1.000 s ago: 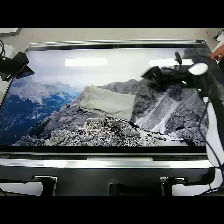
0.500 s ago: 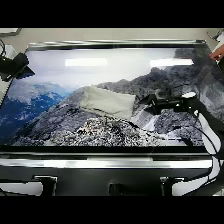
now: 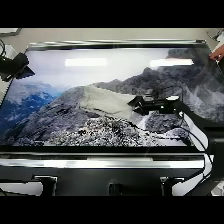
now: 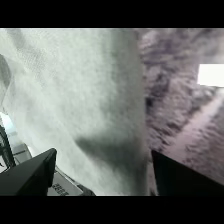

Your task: Fold the clothes and pants, and hang the long-sleeved shirts on hangers.

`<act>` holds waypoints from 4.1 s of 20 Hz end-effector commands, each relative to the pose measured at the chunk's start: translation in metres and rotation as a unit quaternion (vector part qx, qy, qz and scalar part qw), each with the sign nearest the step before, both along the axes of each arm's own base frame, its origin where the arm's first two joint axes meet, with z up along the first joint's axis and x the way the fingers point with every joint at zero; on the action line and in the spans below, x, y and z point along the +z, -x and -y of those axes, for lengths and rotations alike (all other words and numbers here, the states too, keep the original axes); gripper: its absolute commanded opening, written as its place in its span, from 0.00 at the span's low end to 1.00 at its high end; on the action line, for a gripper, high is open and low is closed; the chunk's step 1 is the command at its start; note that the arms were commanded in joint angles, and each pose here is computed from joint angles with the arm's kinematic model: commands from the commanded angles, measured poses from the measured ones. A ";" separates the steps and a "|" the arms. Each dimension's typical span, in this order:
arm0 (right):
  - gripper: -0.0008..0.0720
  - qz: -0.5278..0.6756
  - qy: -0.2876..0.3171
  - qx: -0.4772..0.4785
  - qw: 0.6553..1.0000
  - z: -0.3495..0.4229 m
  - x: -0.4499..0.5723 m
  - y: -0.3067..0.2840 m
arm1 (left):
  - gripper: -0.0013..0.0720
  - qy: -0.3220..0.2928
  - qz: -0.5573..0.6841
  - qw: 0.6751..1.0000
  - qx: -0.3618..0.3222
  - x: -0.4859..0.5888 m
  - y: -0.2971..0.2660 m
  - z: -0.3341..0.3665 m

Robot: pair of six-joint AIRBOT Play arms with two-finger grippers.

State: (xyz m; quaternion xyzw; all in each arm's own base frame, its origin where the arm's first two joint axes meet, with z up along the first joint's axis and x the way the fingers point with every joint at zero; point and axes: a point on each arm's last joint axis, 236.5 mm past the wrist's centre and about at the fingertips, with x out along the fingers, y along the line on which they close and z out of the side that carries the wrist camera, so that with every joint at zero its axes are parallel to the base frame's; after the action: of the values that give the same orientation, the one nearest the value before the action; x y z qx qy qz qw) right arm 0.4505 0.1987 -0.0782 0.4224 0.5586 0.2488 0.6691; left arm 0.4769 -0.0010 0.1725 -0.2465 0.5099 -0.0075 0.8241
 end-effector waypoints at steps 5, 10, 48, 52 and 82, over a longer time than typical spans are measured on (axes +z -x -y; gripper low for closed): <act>0.28 0.023 0.021 -0.035 0.999 -0.028 -0.006 -0.016 | 0.04 -0.004 0.002 1.000 -0.006 0.000 0.000 0.000; 0.05 0.090 0.033 -0.082 0.992 -0.012 0.048 -0.049 | 0.04 -0.006 0.001 1.000 -0.010 0.000 0.001 0.000; 0.05 -0.407 0.379 -0.400 0.728 0.538 0.075 0.200 | 0.04 0.001 -0.016 1.000 -0.004 -0.003 0.007 0.001; 0.05 -0.451 0.383 -0.379 0.711 0.529 0.080 0.223 | 0.04 0.001 -0.016 1.000 -0.004 -0.003 0.007 0.001; 0.05 0.274 0.355 -0.039 0.893 0.208 0.251 -0.069 | 0.04 -0.096 0.104 0.985 -0.095 0.033 -0.008 -0.026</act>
State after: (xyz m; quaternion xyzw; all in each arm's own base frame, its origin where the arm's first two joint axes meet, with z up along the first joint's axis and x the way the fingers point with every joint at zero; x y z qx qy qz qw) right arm 0.4846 -0.1152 0.1300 0.1898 0.4604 -0.0053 0.8672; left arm 0.4818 0.0140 0.1887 -0.1519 0.4739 -0.0539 0.8657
